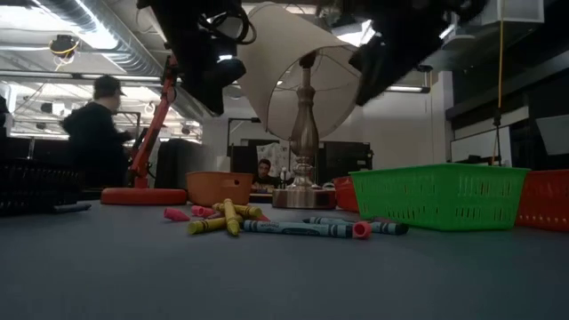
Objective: Sort crayons
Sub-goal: Put the violet crayon into the orange bin
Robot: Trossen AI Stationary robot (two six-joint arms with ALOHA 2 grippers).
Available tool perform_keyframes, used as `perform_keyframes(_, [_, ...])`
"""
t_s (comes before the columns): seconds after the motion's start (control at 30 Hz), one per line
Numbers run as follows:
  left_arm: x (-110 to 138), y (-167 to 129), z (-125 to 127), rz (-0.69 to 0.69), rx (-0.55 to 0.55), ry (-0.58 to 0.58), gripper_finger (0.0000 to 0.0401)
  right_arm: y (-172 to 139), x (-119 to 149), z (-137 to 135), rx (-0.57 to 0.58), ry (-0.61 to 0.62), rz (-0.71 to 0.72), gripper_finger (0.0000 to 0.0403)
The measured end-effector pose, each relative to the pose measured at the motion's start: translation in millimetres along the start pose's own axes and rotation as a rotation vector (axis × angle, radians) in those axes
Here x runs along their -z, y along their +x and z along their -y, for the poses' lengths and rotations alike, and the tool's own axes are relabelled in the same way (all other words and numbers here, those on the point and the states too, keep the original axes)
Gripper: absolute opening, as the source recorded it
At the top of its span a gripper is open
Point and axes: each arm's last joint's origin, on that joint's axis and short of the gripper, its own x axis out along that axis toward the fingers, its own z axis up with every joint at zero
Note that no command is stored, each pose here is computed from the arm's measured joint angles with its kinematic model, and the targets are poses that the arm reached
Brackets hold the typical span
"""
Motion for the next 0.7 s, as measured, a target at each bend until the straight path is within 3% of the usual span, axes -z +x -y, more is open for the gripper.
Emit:
perform_keyframes(0.4, [1.1, -0.7, 2.9, -0.03, 0.076, -0.05, 0.0077, 14.7, 39.1, 4.5, 0.14, -0.06, -0.242, 0.0145])
perform_keyframes(0.7, [1.3, -0.8, 3.6, -0.038, 0.096, -0.05, 0.0077, 38.3, 66.9, 5.6, 0.163, -0.079, -0.246, 0.0145])
